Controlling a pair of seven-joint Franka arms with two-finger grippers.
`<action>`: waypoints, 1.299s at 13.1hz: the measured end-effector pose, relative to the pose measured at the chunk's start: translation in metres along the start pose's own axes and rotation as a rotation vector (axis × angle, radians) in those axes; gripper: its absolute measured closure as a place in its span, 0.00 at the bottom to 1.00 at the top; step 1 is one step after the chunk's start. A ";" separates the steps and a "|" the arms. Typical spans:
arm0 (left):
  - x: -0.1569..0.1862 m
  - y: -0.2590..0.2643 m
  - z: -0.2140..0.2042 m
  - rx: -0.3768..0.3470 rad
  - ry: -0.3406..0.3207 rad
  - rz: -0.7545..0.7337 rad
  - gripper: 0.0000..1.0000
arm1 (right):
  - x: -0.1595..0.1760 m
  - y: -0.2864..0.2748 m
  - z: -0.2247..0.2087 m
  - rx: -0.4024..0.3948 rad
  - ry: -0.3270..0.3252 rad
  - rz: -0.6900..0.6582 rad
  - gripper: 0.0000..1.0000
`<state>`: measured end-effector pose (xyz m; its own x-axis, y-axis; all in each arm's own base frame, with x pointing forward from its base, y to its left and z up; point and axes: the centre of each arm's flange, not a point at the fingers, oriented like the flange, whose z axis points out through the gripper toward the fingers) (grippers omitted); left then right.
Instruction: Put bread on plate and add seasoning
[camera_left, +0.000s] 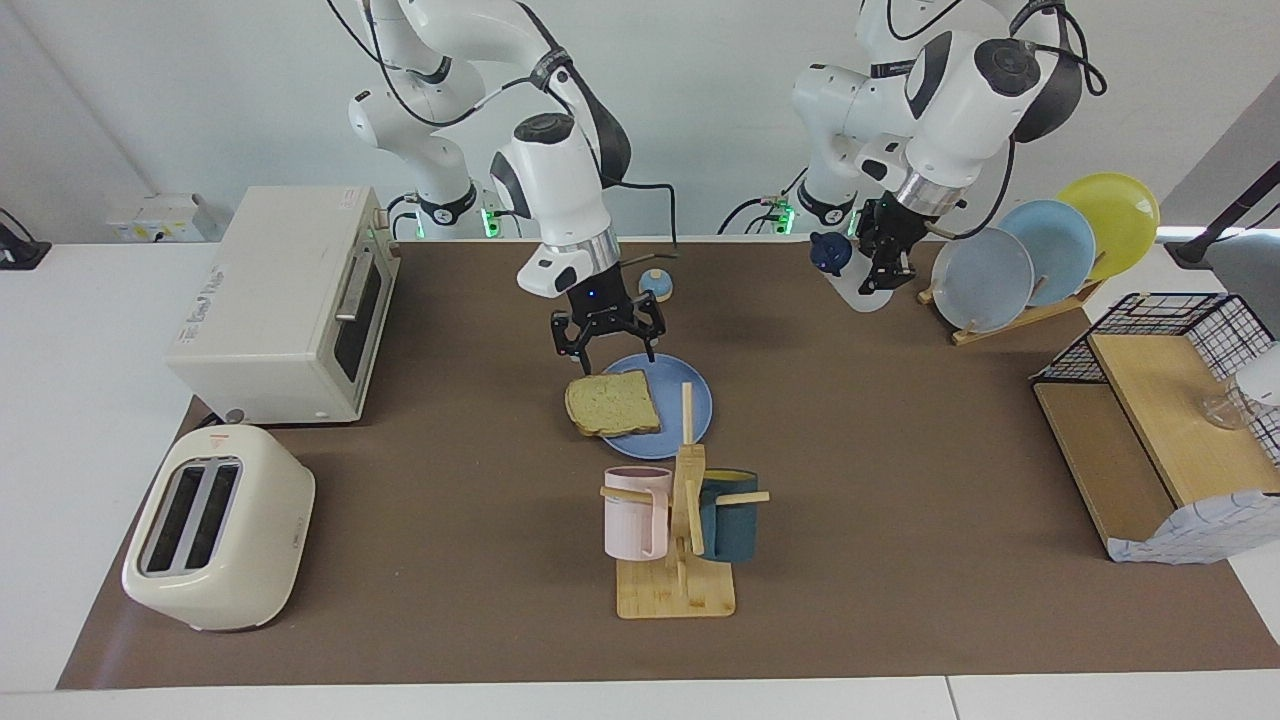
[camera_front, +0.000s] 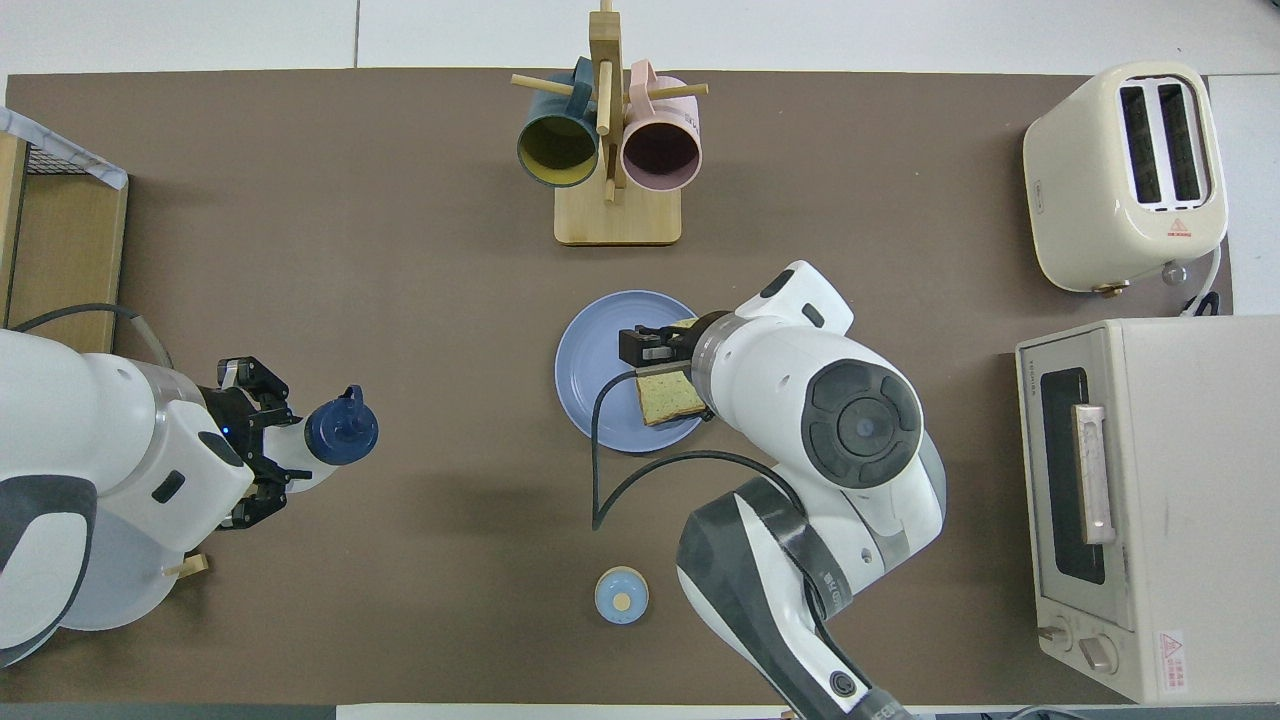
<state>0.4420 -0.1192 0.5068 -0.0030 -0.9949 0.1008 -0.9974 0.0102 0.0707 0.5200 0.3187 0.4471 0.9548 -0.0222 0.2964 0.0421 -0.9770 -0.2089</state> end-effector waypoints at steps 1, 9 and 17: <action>0.000 0.000 0.000 0.000 0.000 0.000 0.54 | 0.010 0.000 -0.008 -0.010 -0.013 0.008 0.00; 0.016 0.003 -0.002 0.020 -0.004 -0.023 0.54 | 0.071 -0.041 -0.084 0.123 -0.193 0.261 0.29; 0.021 0.003 0.000 0.039 0.000 -0.059 0.54 | 0.003 -0.148 -0.163 0.255 -0.239 0.368 0.76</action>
<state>0.4386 -0.1401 0.5093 0.0562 -0.9936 0.0977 -0.9979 -0.0527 0.0383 0.4688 0.4286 0.6312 0.9594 -0.2768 -0.0550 -0.2676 -0.8302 -0.4890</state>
